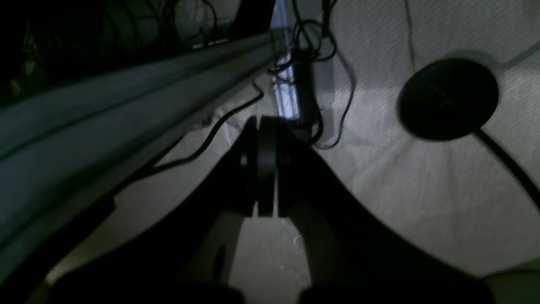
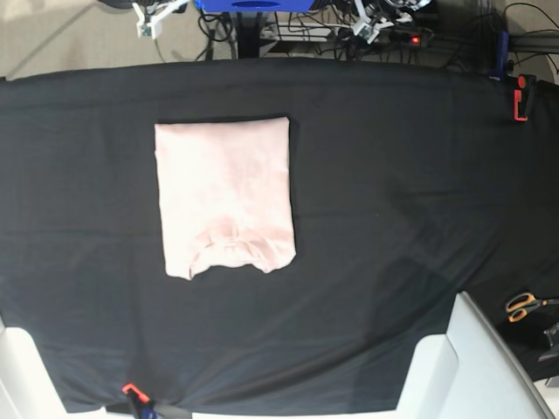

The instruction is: Fold the T-shirt properly

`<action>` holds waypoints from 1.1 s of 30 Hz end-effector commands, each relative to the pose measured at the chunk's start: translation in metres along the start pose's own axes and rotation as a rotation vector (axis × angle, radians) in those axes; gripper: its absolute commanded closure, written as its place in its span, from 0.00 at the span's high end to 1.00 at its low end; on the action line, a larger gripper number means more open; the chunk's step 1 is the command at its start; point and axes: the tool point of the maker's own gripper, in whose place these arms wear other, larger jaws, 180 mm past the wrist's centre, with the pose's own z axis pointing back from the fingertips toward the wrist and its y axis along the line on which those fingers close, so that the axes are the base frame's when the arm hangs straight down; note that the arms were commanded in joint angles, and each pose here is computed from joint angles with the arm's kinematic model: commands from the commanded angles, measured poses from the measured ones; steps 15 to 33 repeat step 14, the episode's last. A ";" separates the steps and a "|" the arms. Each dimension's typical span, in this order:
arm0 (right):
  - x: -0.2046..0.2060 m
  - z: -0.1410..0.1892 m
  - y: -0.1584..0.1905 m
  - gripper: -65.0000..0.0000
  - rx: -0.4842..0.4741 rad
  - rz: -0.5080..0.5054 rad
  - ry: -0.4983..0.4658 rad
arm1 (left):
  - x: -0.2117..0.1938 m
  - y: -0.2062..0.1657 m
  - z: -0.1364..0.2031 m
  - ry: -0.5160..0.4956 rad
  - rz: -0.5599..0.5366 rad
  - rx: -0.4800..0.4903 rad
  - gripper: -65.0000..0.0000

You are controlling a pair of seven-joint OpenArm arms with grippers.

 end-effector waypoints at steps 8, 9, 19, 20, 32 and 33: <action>-0.015 0.002 0.000 0.00 0.003 -0.003 0.049 | 0.012 0.020 0.001 -0.016 -0.028 0.021 0.00; -0.012 0.002 0.000 0.00 0.003 -0.001 0.043 | 0.016 0.023 0.001 -0.023 -0.030 0.024 0.00; -0.008 0.001 0.001 0.00 0.005 0.002 0.036 | 0.023 0.027 0.000 -0.036 -0.029 0.031 0.00; -0.008 0.001 0.001 0.00 0.005 0.002 0.036 | 0.023 0.027 0.000 -0.036 -0.029 0.031 0.00; -0.008 0.001 0.001 0.00 0.005 0.002 0.036 | 0.023 0.027 0.000 -0.036 -0.029 0.031 0.00; -0.008 0.001 0.001 0.00 0.005 0.002 0.036 | 0.023 0.027 0.000 -0.036 -0.029 0.031 0.00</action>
